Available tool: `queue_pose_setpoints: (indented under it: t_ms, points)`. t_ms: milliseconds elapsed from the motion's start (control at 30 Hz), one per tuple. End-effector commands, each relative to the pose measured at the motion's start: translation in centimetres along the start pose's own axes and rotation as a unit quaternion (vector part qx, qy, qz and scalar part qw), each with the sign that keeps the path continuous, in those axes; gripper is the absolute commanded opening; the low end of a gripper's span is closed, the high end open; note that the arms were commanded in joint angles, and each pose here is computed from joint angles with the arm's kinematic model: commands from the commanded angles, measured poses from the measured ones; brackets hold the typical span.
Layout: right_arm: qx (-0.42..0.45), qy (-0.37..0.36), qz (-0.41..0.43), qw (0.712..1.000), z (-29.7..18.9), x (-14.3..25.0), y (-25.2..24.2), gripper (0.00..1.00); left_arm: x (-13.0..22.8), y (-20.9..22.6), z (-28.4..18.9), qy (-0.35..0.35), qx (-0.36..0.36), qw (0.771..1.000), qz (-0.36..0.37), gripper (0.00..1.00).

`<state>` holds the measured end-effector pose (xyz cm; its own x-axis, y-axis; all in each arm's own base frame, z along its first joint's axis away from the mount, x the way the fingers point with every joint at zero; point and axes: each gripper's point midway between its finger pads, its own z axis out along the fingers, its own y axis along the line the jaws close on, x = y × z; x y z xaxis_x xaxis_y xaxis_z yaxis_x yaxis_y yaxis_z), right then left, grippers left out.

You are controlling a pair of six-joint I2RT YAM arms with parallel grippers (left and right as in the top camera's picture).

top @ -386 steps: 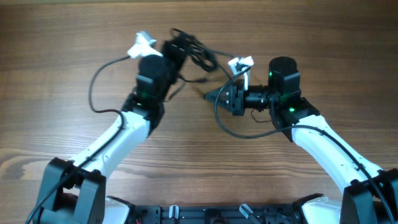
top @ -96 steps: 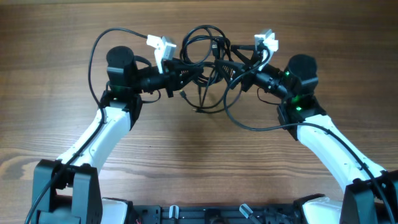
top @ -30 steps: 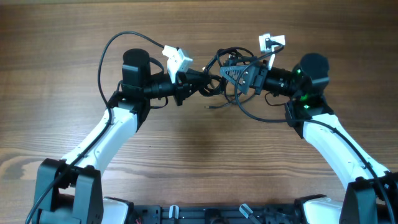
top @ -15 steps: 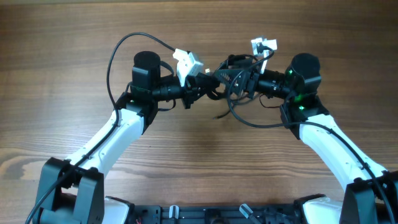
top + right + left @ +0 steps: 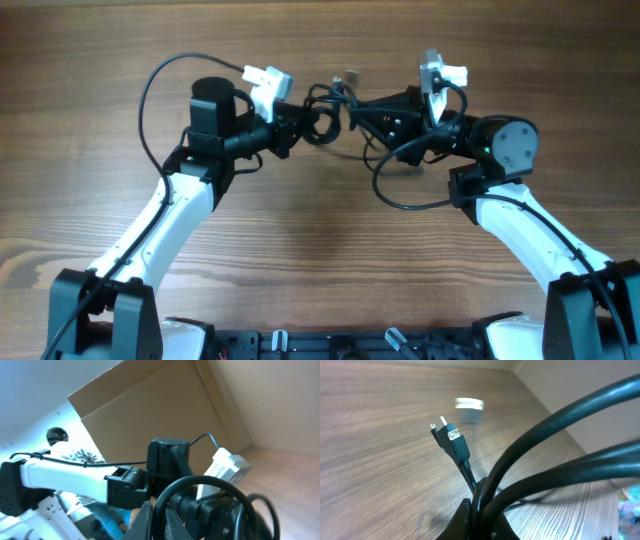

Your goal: Untangle cables

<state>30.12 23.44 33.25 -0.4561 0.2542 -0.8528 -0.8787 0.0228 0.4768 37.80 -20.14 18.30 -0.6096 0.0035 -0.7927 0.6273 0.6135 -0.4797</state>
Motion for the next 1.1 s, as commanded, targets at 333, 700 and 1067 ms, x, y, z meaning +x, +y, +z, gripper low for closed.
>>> queue_pose_setpoints:
  t_ms: [333, 700, 1067]
  points:
    - [0.006, -0.085, -0.039, 0.996, -0.1, -4.8, 1.9, 0.04, 4.8, 13.6, -7.3, -0.011, -0.248, 0.918, -0.309, 0.04]
    - [0.168, -0.059, 0.137, 0.974, -3.2, -1.4, -7.4, 0.17, 2.0, 11.9, -8.4, -0.03, -0.125, 0.968, -0.214, 0.04]
    - [0.286, -0.096, 0.198, 0.933, -5.5, -0.1, -12.1, 0.72, 3.5, -1.7, -2.3, 0.039, 0.135, 0.988, 0.06, 0.04]
